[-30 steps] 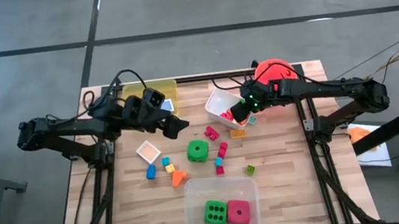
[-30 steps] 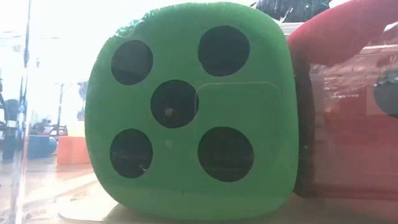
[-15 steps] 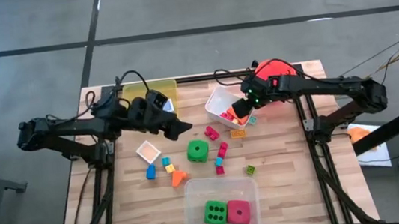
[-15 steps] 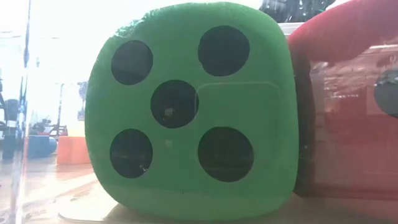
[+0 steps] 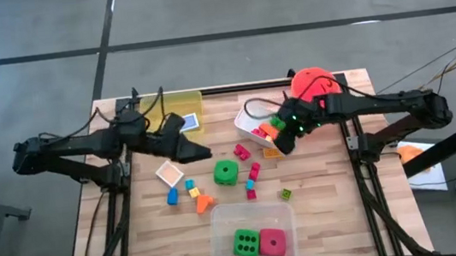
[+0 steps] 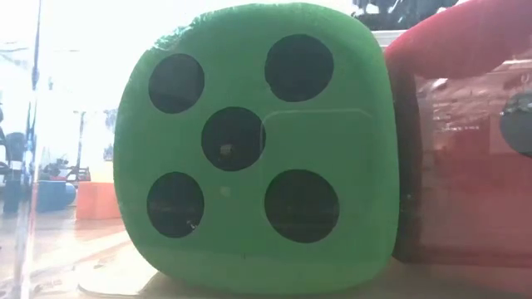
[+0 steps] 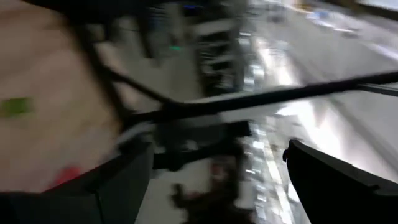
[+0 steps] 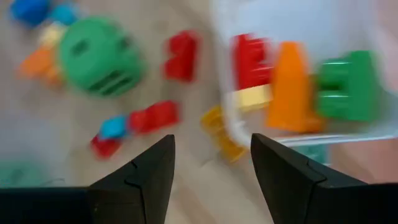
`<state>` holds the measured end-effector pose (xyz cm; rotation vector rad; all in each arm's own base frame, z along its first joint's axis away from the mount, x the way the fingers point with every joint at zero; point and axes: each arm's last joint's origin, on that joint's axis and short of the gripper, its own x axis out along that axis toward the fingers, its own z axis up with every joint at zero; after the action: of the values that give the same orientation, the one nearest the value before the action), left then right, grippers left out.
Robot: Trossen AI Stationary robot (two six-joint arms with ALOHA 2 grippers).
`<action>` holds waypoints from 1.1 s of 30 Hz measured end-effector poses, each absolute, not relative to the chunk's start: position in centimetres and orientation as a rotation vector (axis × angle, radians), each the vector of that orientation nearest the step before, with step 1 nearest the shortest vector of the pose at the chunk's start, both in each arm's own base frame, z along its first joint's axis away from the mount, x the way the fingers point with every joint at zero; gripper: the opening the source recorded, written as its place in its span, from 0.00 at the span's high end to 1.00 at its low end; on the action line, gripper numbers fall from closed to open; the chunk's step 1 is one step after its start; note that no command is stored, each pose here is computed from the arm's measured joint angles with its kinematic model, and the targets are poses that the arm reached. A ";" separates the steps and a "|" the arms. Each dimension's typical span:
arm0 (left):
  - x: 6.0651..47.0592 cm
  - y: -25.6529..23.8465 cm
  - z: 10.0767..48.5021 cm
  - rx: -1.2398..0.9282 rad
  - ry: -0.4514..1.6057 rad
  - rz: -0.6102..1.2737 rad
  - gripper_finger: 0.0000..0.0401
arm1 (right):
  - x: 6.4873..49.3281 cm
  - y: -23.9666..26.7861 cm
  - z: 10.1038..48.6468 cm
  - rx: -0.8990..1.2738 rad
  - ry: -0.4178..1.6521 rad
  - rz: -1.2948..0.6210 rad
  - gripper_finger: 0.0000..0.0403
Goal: Pick & Place Toys
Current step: Put the light green game piece into the white bin
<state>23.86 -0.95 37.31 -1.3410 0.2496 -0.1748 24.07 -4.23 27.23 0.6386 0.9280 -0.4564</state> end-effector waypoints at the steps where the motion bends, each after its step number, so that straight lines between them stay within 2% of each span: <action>1: 23.3 -0.9 37.0 -1.333 0.280 -0.119 0.12 | 24.0 -3.5 27.5 0.622 0.933 -0.403 0.50; 7: 20.2 -0.5 34.7 -1.306 0.487 0.209 0.12 | 23.5 1.3 27.7 0.504 1.033 -0.127 0.50; 14: 18.2 -0.3 32.4 -1.257 0.696 0.470 0.12 | 22.3 5.9 26.7 0.332 1.102 -0.037 0.50; 23: 18.0 -0.3 31.9 -1.230 0.747 0.500 0.12 | 21.2 9.0 23.8 0.146 1.072 0.059 0.50; 29: 18.0 -0.3 32.0 -1.235 0.739 0.497 0.12 | 21.7 9.5 20.3 0.236 0.984 0.056 0.50; 33: 18.0 -0.3 32.0 -1.244 0.741 0.495 0.12 | 21.7 9.4 18.8 0.304 0.954 -0.024 0.50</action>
<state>18.03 -0.28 32.00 -1.2439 0.7414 0.4948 21.75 9.36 18.80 0.3037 0.9543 -0.0240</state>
